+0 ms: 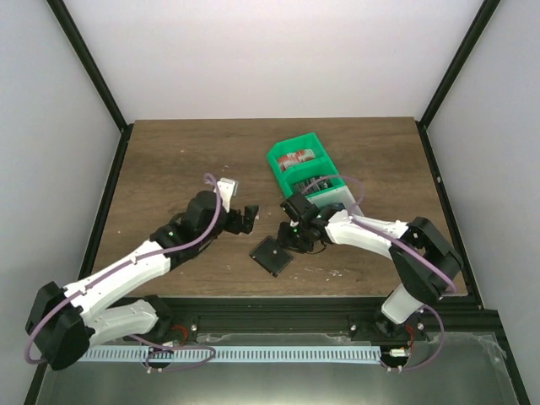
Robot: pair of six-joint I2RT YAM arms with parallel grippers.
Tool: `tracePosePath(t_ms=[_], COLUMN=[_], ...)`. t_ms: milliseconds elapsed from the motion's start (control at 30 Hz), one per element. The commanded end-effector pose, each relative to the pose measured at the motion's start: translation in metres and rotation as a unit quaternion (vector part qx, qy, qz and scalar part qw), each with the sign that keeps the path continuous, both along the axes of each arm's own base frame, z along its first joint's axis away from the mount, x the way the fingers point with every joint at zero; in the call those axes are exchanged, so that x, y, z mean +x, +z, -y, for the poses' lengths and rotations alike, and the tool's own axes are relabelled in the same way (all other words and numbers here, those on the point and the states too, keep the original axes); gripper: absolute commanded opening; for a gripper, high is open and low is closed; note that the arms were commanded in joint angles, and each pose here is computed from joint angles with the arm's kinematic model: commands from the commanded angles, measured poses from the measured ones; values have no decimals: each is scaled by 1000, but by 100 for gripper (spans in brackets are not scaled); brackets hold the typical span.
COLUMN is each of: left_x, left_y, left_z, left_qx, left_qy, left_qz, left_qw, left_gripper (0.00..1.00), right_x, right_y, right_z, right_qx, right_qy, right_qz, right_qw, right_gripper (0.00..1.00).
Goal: Put the credit cards into the card holder
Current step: Turn over the card holder at the center of the board, then close the card holder at the center of the board.
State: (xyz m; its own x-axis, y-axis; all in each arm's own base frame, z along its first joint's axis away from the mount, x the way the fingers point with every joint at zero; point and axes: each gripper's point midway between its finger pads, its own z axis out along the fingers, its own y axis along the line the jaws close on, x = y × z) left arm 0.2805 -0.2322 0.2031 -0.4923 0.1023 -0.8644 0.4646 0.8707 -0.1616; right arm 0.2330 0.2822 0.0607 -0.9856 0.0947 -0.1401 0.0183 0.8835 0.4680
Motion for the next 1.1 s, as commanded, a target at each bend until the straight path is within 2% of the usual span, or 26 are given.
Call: tracePosePath(t_ms=[0,67,300,433,600,733,833,967,1067], left_x=[-40,-52,-84,-90,-96,-94,-90,-81,-75], left_y=[-54,-71,-122,-141,-166,-174,-175,-178,-181], left_z=[1,0,-2,-3,-6,-6,-5,-8,-9], left_qx=[-129,-139,-150,-135,-107,-97,-89,-63,-42], left_qy=[27,28,35,49,65,70,71,80,84], left_qz=[-195,-236,-337,-375,-412,-415,-411,-397,-391], left_qw=[972,961,929,916,902,902,905,912,916], left_gripper=[100,99,82,68,54,46,43,40,37], right_x=[-3,-8,-28,-33,-32,-30,-21,-8,1], right_y=[-11,-14,-20,-17,-8,3,4,7,7], right_z=[6,6,-4,-16,-36,-50,-44,-30,-16], right_qx=[-21,-18,9,37,76,111,89,48,9], right_qy=[-1,4,33,50,70,84,66,36,12], right_qz=[-2,-10,-37,-34,-4,13,31,61,80], right_qw=[1000,1000,999,998,995,990,993,996,997], right_gripper=[32,29,21,14,13,13,16,29,34])
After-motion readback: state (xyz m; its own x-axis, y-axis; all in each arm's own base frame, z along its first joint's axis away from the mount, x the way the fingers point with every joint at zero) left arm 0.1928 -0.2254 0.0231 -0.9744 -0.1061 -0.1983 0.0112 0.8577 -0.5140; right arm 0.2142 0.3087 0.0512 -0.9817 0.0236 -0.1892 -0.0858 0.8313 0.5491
